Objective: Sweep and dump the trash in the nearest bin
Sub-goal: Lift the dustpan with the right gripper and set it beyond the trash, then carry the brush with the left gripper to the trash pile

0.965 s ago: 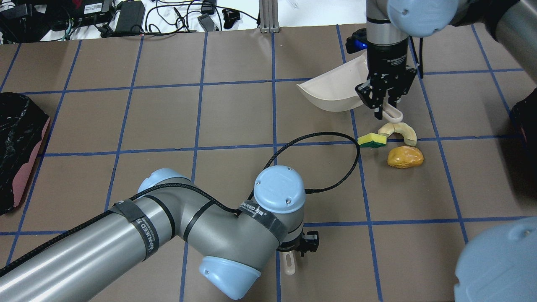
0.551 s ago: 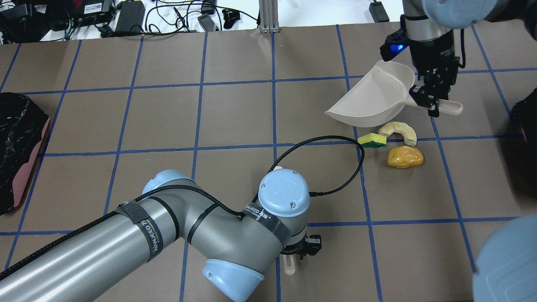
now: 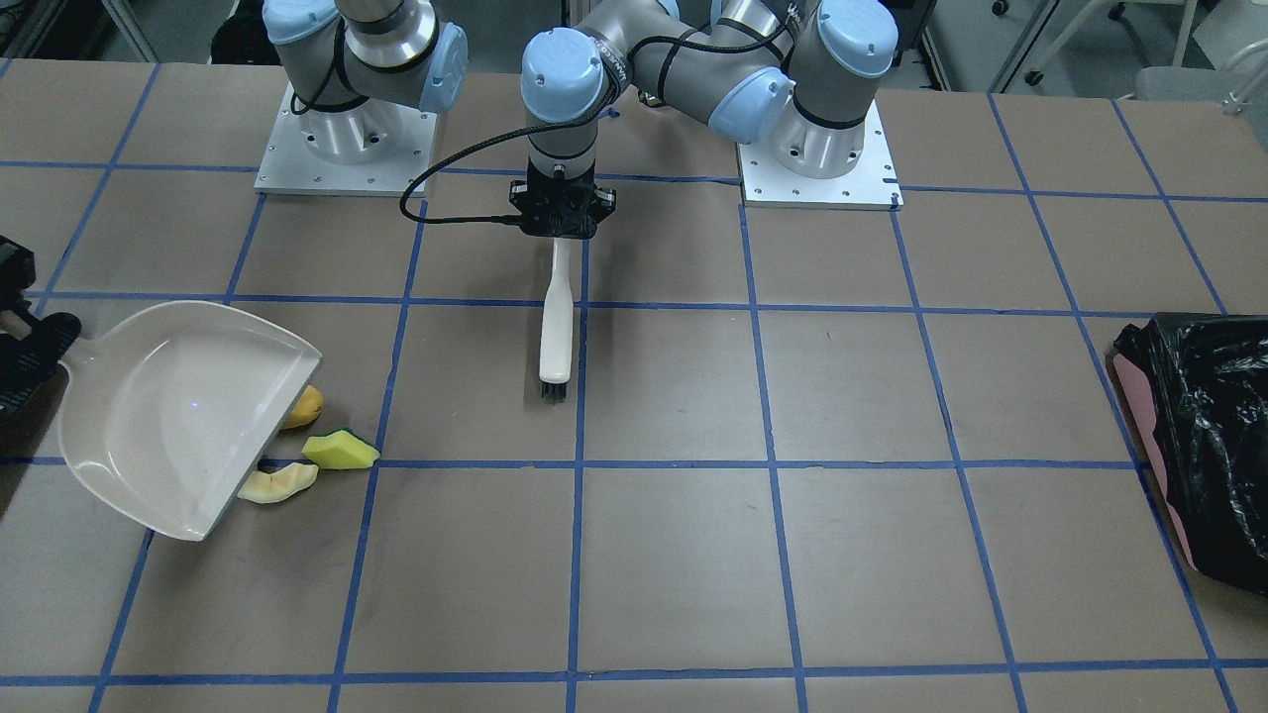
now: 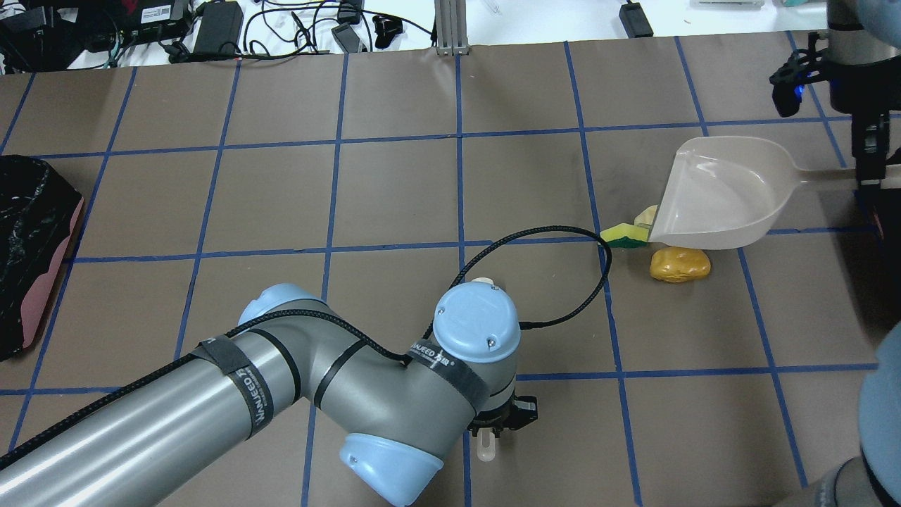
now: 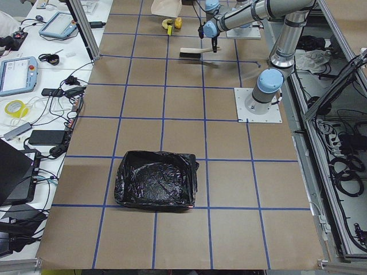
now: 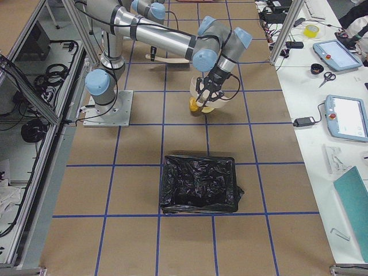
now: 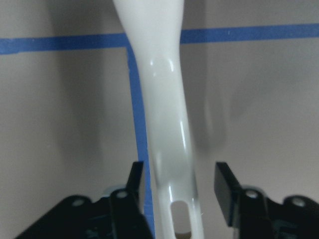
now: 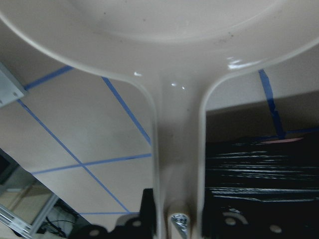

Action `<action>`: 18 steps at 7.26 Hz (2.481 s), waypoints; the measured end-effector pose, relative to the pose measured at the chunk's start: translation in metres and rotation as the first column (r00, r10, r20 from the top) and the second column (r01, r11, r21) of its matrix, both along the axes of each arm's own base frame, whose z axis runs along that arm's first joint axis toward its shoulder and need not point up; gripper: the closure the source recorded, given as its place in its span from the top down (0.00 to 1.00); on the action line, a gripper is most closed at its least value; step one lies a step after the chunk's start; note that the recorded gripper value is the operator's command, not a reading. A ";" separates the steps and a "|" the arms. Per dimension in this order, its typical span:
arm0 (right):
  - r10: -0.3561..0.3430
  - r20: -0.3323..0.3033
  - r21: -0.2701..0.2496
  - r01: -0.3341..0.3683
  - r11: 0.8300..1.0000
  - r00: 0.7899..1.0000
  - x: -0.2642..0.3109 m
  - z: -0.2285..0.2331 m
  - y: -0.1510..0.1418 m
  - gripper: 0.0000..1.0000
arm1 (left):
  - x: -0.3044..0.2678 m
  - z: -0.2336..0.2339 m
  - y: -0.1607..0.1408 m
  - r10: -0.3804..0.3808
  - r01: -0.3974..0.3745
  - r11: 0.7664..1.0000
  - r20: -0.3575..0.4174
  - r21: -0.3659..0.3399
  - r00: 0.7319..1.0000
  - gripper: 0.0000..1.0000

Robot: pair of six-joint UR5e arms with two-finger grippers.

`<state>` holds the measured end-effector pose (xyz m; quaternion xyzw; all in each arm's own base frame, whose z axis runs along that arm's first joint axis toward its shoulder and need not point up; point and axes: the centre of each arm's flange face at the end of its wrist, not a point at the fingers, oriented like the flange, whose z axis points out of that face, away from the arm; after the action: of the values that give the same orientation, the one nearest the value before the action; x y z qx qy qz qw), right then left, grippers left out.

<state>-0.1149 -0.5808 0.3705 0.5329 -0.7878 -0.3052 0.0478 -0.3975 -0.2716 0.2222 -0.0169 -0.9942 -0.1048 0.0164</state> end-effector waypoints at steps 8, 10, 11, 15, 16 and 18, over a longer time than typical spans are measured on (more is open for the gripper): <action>0.436 -0.134 -0.124 -0.451 0.884 0.890 -0.088 -0.078 0.036 0.00 | -0.084 0.071 -0.095 0.220 -0.222 0.975 -0.098 -0.012 0.971 0.00; 0.379 -0.143 -0.151 -0.399 0.904 0.914 -0.097 -0.088 0.041 0.00 | -0.125 0.062 -0.116 0.247 -0.251 0.968 -0.141 -0.008 0.959 0.00; 0.351 -0.145 -0.162 -0.372 0.914 0.925 -0.097 -0.093 0.044 0.00 | -0.143 0.055 -0.126 0.249 -0.254 0.967 -0.152 -0.016 0.957 0.00; 0.321 -0.125 -0.173 -0.339 0.925 0.939 -0.092 -0.109 0.052 0.00 | -0.173 0.025 -0.152 0.294 -0.300 0.954 -0.151 -0.017 0.944 0.00; 0.326 -0.117 -0.176 -0.343 0.923 0.938 -0.091 -0.110 0.051 0.00 | -0.183 0.022 -0.161 0.316 -0.322 0.946 -0.157 -0.016 0.936 0.00; 0.334 -0.109 -0.177 -0.349 0.920 0.936 -0.091 -0.111 0.051 0.00 | -0.206 0.012 -0.163 0.329 -0.335 0.942 -0.159 -0.009 0.931 0.00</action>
<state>-0.2055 -0.5301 0.2598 0.6427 -0.7063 -0.2343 0.1821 -0.6034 -0.4342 0.2346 0.1430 -0.9801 -0.0809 0.1110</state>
